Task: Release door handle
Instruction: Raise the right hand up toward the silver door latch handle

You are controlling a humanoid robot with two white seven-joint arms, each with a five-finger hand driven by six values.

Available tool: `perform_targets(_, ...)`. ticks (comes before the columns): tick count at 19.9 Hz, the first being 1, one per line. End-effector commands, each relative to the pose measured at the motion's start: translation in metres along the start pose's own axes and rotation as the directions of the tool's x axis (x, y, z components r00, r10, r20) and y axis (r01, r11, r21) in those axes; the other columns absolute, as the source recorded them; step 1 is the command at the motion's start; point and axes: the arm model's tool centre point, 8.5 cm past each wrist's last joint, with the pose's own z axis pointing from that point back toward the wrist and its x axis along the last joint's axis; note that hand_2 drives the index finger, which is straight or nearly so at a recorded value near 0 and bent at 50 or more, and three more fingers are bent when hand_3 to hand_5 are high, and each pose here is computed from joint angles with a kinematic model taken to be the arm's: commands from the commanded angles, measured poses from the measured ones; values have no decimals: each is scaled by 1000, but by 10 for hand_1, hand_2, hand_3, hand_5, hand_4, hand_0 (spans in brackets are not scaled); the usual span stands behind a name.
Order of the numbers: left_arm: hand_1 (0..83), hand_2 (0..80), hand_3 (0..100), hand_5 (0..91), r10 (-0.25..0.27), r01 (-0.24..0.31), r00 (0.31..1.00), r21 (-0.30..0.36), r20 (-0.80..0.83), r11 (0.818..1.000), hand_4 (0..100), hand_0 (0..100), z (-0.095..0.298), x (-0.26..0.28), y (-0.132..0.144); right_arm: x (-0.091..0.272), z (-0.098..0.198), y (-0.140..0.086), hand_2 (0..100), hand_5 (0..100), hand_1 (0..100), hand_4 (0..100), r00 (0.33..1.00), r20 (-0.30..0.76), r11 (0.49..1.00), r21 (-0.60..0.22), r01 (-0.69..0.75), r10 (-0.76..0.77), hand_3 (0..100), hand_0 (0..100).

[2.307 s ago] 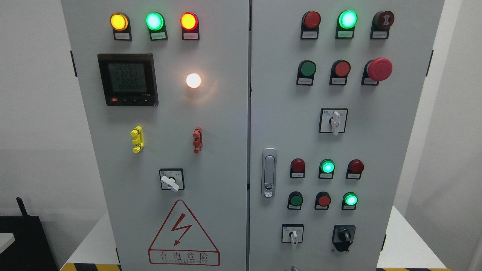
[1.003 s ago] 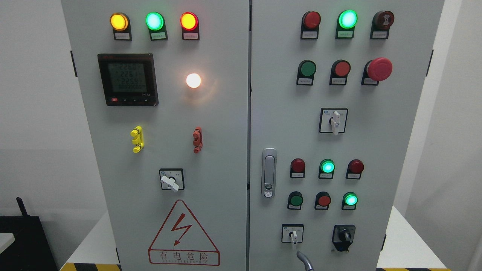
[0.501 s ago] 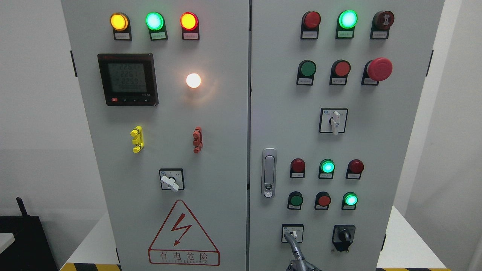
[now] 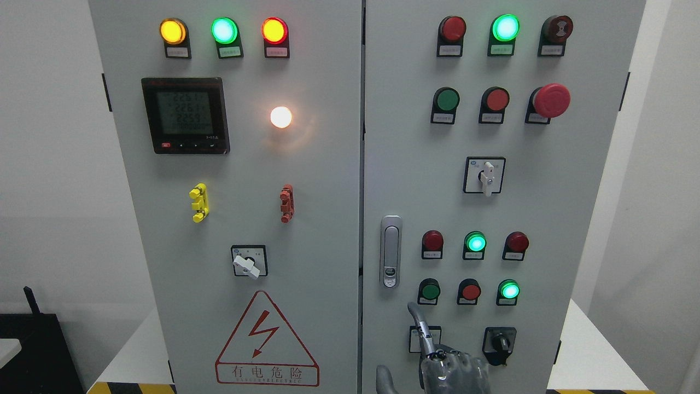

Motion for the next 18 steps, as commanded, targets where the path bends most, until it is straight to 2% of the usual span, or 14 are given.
perform_targets(1, 389, 0, 0, 0, 2, -2, 1000, -1, -6, 1000, 0, 120, 0, 3, 0, -2, -13, 20, 0, 985, 402, 1000, 992, 38, 992, 46, -120, 118, 1000, 372)
perform_targets(5, 389, 0, 0, 0, 0, 0, 1000, -1, -7, 1000, 0, 120, 0, 2, 0, -8, -22, 22, 0, 985, 397, 1000, 989, -12, 988, 46, -148, 149, 1000, 371)
perform_targets(8, 389, 0, 0, 0, 0, 0, 1000, -2, -6, 1000, 0, 120, 0, 3, 0, -7, -28, 23, 0, 985, 391, 1000, 988, -8, 986, 70, -152, 152, 1000, 374)
perform_targets(18, 389, 0, 0, 0, 2, -2, 1000, -2, -7, 1000, 0, 120, 0, 2, 0, -5, -30, 24, 4, 985, 374, 1000, 985, 6, 982, 78, -171, 171, 1000, 380)
